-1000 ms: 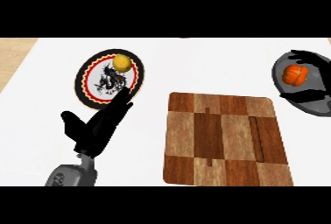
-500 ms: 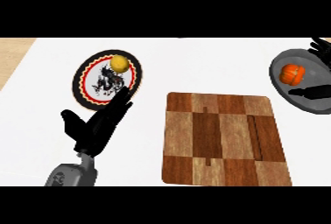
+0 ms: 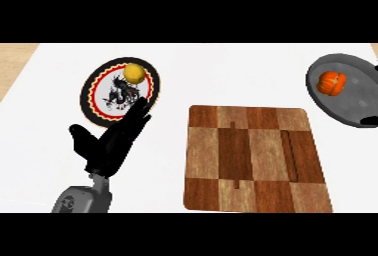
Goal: Pick the squash from the cutting board and place it in the pan
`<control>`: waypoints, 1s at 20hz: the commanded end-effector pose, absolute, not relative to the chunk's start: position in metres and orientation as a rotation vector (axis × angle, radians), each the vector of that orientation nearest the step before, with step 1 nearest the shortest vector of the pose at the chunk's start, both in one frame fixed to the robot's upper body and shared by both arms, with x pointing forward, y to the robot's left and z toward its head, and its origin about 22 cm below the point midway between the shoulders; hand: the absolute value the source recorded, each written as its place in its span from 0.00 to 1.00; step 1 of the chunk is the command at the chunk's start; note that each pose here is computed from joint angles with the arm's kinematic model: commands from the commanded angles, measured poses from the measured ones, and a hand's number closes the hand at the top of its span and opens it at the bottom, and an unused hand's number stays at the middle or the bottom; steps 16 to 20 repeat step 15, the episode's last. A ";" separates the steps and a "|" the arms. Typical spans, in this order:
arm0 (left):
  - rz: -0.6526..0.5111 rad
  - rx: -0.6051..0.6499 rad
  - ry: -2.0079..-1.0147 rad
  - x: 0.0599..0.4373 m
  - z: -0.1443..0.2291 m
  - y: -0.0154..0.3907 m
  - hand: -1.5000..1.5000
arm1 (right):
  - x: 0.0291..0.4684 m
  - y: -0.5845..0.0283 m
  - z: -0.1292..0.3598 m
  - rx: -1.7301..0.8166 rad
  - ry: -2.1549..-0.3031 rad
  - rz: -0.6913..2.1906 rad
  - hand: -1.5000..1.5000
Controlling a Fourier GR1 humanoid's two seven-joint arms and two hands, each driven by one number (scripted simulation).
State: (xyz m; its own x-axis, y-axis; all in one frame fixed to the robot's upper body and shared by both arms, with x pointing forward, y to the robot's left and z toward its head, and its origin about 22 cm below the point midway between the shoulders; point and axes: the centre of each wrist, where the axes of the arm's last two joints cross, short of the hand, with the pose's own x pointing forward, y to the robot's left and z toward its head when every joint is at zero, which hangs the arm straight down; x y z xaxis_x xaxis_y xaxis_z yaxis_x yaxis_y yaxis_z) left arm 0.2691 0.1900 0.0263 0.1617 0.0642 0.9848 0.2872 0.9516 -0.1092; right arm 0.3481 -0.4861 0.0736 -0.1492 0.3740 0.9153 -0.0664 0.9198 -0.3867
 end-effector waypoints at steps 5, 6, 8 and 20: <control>-0.149 -0.282 -1.409 0.268 0.025 0.195 0.50 | 0.325 -0.520 0.093 -0.055 -1.730 0.407 0.00; -0.151 -0.276 -1.403 0.268 0.023 0.203 0.50 | 0.320 -0.523 0.088 -0.039 -1.697 0.428 0.00; -0.140 -0.280 -1.388 0.266 0.020 0.198 0.50 | 0.320 -0.528 0.100 -0.037 -1.724 0.427 0.00; -0.142 -0.289 -1.401 0.263 0.018 0.195 0.50 | 0.315 -0.530 0.097 -0.010 -1.700 0.455 0.00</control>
